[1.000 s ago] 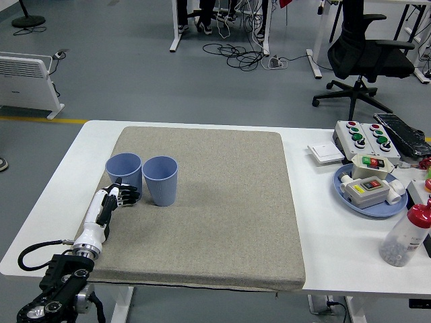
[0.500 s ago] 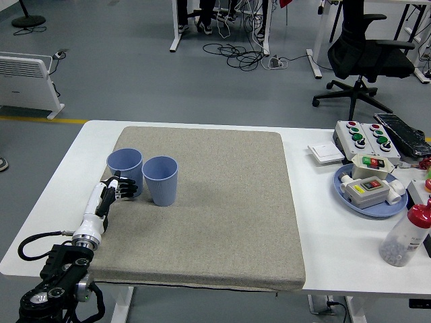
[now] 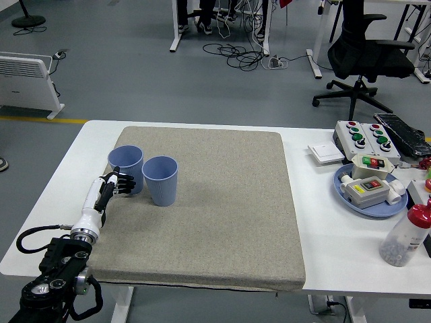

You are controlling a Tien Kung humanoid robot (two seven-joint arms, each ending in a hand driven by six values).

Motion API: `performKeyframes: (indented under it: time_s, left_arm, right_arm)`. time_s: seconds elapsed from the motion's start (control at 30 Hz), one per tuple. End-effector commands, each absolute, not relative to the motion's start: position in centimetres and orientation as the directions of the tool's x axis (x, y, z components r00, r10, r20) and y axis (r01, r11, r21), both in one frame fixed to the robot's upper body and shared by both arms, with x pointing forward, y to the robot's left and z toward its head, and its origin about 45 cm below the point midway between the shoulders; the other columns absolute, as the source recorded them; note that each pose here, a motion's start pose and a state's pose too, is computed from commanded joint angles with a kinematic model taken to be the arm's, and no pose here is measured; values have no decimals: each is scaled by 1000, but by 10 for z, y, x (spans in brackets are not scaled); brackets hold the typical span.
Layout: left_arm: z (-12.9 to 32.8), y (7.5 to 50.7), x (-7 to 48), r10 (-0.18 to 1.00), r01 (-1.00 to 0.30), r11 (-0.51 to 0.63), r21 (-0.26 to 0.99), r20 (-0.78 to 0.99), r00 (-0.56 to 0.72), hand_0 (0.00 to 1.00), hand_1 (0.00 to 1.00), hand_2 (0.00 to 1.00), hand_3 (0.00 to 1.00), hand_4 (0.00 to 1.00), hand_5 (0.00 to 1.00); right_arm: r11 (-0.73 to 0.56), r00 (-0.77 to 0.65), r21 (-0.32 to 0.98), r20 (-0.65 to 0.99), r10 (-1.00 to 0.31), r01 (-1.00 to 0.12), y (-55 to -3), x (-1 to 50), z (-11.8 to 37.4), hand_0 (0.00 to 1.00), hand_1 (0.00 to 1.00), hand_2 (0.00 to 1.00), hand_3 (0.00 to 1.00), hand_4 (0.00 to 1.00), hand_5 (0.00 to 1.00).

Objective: Push cup pick cup insert cup

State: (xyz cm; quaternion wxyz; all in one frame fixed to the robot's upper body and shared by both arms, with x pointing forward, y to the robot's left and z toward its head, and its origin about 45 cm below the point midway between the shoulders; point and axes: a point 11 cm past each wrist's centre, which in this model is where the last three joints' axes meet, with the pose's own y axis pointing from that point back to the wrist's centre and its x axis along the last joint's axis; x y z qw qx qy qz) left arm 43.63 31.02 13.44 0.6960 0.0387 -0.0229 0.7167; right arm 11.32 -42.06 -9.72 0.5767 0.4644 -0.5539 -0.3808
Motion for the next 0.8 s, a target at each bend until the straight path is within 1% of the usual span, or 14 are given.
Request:
performKeyframes:
  time_s: [0.2, 0.23, 0.4, 0.43, 0.6, 0.63, 0.7, 0.8]
  left_arm:
    - [135, 306, 434, 996, -1000, -23, 13, 83, -22, 540, 554, 496, 448, 517, 998]
    - [135, 305, 432, 995, -1000, -28, 10, 92, -27, 492, 534, 483, 447, 546, 998]
    - [145, 302, 424, 985, -998, -50, -37, 166, -56, 492, 534, 483, 447, 546, 998]
    - [152, 304, 423, 982, -997, -57, -59, 175, -66, 434, 488, 451, 439, 645, 998]
    - [191, 320, 422, 970, -981, -88, -174, 207, -124, 434, 488, 451, 439, 645, 998]
    - [199, 323, 421, 966, -977, -89, -195, 221, -132, 392, 466, 454, 463, 827, 998]
    - [221, 328, 421, 957, -965, -76, -250, 254, -141, 392, 466, 454, 463, 827, 998]
    - [252, 328, 423, 941, -955, -17, -297, 318, -116, 392, 466, 454, 463, 827, 998]
  right_arm:
    - [278, 94, 957, 285, -954, -77, -421, 114, -97, 721, 655, 655, 580, 92, 537]
    - [279, 94, 957, 285, -954, -78, -421, 114, -97, 721, 655, 655, 580, 91, 538]
    - [280, 86, 956, 287, -954, -82, -422, 116, -96, 721, 655, 655, 580, 91, 538]
    - [280, 84, 956, 287, -954, -82, -423, 116, -96, 721, 655, 655, 580, 91, 538]
    - [283, 81, 955, 290, -954, -85, -424, 117, -95, 721, 655, 655, 580, 91, 538]
    - [283, 79, 955, 290, -954, -84, -425, 117, -95, 721, 654, 655, 580, 92, 539]
    - [284, 75, 955, 290, -954, -84, -425, 117, -95, 721, 654, 655, 580, 92, 539]
    - [285, 69, 955, 290, -954, -82, -426, 115, -95, 721, 654, 655, 580, 92, 539]
